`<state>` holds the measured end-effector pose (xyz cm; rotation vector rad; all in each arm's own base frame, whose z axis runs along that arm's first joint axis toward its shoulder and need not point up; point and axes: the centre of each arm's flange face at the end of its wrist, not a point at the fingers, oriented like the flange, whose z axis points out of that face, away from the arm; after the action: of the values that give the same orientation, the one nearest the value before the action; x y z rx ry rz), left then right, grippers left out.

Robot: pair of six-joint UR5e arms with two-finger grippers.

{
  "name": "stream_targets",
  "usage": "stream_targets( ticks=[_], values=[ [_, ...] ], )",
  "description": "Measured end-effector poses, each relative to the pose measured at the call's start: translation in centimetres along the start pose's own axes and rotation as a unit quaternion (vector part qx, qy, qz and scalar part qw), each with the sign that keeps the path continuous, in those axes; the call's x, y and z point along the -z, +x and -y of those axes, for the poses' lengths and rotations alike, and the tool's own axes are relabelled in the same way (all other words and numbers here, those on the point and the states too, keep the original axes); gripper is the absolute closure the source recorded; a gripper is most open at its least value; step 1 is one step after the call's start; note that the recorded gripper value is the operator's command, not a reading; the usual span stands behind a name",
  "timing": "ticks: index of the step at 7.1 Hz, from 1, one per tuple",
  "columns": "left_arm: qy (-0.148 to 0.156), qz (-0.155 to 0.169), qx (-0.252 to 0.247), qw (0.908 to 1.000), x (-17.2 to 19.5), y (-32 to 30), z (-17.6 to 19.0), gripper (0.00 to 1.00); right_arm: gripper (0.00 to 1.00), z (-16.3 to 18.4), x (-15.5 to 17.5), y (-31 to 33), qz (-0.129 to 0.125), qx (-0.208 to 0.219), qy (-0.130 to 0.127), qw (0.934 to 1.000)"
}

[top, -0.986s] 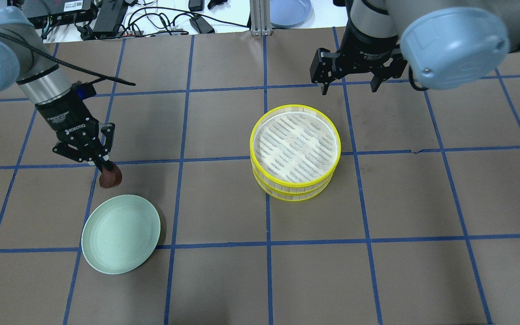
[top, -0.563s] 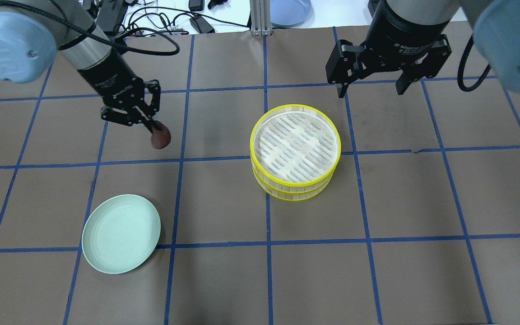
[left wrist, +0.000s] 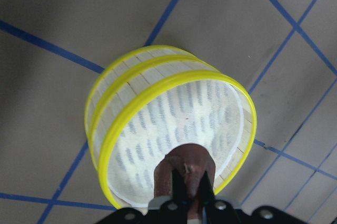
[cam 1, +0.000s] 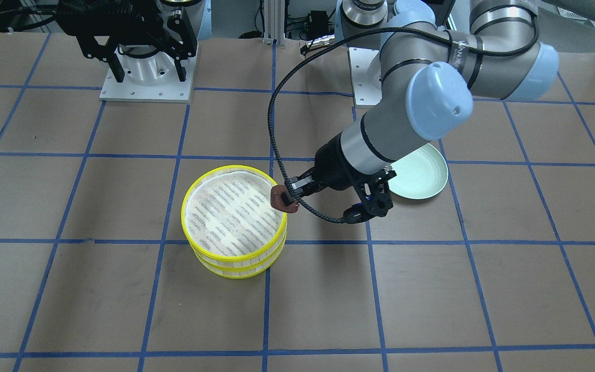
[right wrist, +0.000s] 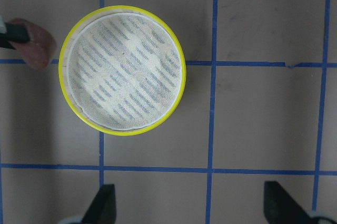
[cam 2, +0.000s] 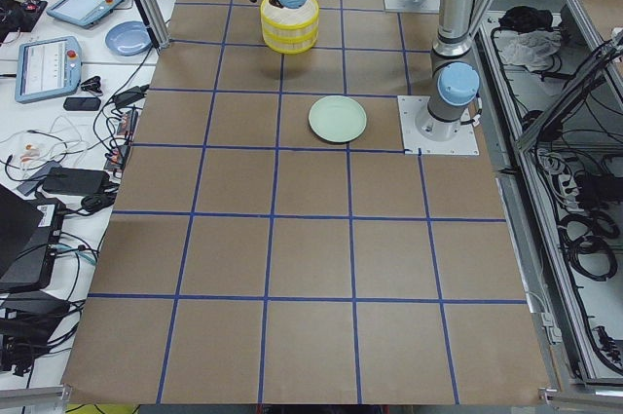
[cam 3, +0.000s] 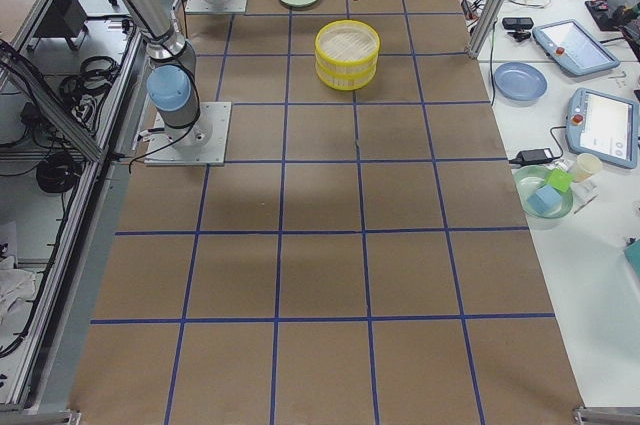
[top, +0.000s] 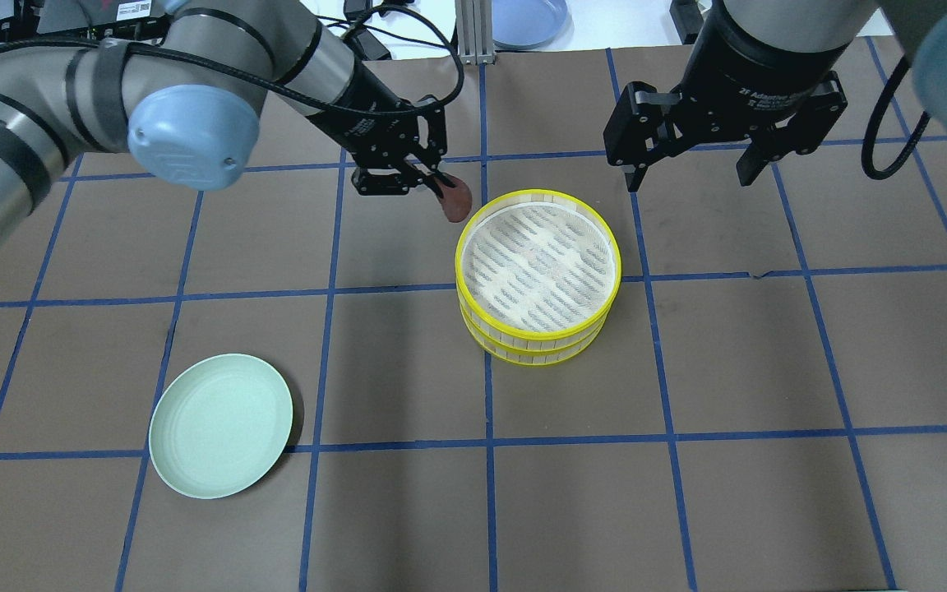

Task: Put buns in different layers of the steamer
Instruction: 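Carry the brown bun with the left gripper over the stacked steamer, then release the brown bun into the top tier and raise the left gripper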

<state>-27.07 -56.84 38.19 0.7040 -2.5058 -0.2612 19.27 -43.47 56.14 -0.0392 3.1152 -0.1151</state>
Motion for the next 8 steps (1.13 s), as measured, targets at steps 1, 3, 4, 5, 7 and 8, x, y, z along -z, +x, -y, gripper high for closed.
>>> stream_targets(
  ticks=[1,3,4,5,7,8],
  values=[
    [-0.012,-0.007,0.000,0.9999,-2.5,1.1,-0.7,1.00,0.00,-0.1,0.0,-0.1,0.001,0.000,-0.001,1.0000],
    [-0.035,-0.015,-0.003,0.9993,-6.9,2.6,-1.8,0.15,0.00,-0.2,-0.1,-0.2,0.003,0.001,-0.003,1.0000],
    [-0.035,-0.019,-0.009,0.9992,-7.9,3.1,-2.1,0.06,0.00,-0.2,-0.1,-0.2,0.003,0.001,-0.003,1.0000],
    [-0.028,-0.026,-0.015,0.9992,-8.2,3.4,-2.2,0.00,0.00,-0.2,-0.1,-0.2,0.003,0.001,-0.003,1.0000],
    [0.008,-0.021,-0.026,0.9994,-7.3,3.7,-2.2,0.00,0.00,-0.2,-0.1,-0.2,0.004,0.001,-0.003,1.0000],
    [0.036,-0.015,-0.030,0.9988,-5.6,3.5,-2.0,0.00,0.00,-0.2,-0.1,-0.2,0.004,0.001,-0.003,1.0000]
  ],
)
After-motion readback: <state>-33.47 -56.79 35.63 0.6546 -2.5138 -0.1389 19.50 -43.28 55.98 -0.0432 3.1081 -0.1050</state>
